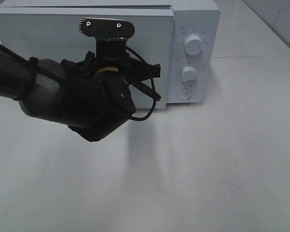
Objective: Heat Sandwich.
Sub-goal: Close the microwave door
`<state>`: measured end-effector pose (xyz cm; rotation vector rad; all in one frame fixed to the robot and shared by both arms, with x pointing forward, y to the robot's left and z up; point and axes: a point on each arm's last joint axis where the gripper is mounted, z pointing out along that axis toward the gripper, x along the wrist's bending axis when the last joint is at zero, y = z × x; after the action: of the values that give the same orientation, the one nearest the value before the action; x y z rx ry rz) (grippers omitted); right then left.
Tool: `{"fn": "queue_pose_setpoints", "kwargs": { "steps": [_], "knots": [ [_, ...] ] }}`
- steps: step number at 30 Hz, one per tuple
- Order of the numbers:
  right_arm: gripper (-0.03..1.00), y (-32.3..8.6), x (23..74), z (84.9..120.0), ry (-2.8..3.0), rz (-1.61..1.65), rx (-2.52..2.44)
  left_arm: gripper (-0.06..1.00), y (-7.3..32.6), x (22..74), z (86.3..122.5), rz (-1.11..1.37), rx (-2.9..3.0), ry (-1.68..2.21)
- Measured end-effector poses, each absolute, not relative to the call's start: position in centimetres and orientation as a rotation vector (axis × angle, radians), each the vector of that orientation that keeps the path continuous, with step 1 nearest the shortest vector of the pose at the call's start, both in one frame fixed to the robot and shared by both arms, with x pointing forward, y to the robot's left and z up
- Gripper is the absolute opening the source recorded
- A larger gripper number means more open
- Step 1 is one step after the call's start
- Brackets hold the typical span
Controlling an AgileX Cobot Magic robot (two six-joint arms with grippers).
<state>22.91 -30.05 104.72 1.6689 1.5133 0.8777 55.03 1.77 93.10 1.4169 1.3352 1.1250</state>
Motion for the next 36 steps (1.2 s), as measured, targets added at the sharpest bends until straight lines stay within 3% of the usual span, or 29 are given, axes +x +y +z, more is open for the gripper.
{"fn": "queue_pose_setpoints", "kwargs": {
  "steps": [36],
  "knots": [
    [0.56, -30.1, 22.9, 104.7, 1.513, 0.878, 1.669, 0.00, 1.3, 56.9, 92.7, 1.091, 1.406, 1.366]
  ]
}}
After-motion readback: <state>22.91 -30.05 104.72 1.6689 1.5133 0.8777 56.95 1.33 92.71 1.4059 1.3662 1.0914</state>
